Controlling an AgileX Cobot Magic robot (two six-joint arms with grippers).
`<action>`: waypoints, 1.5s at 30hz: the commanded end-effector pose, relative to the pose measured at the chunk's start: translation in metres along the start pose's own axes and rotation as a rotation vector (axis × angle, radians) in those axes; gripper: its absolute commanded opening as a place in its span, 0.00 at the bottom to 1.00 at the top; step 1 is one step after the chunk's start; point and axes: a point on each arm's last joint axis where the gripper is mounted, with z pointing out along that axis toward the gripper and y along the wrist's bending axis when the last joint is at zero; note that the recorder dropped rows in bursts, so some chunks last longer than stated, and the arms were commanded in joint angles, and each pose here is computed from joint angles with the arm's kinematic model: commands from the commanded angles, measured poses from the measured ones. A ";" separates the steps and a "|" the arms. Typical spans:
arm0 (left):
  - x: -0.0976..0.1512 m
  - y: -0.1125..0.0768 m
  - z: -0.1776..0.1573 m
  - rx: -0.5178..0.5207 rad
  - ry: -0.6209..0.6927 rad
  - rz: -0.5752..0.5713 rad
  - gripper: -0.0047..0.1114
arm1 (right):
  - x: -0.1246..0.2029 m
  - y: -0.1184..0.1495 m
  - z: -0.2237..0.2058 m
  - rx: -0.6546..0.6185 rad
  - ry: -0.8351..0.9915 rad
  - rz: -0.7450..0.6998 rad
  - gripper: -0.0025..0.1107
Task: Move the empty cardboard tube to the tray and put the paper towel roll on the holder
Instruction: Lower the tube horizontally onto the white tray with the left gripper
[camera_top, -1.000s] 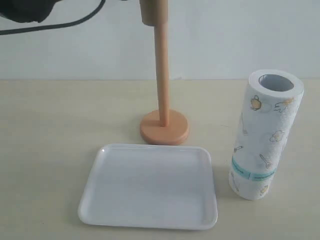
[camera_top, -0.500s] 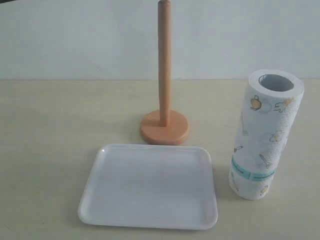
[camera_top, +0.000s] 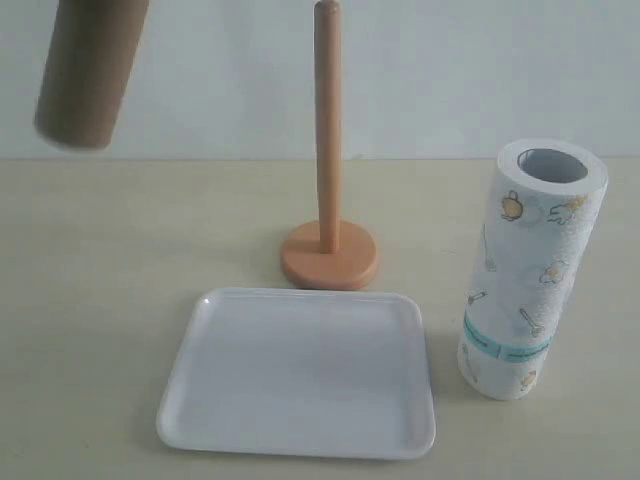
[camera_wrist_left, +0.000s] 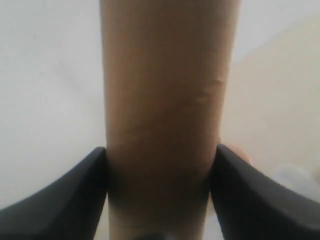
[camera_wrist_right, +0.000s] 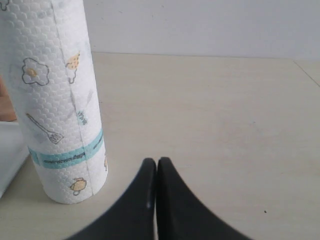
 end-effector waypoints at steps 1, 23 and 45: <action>0.077 -0.034 0.013 0.267 0.425 0.186 0.08 | -0.001 0.000 0.000 -0.002 -0.009 -0.004 0.02; 0.112 -0.126 0.170 0.531 0.675 0.944 0.08 | -0.001 0.000 0.000 -0.002 -0.009 -0.004 0.02; 0.142 -0.152 0.197 0.593 0.723 0.709 0.08 | -0.001 0.000 0.000 -0.002 -0.009 -0.004 0.02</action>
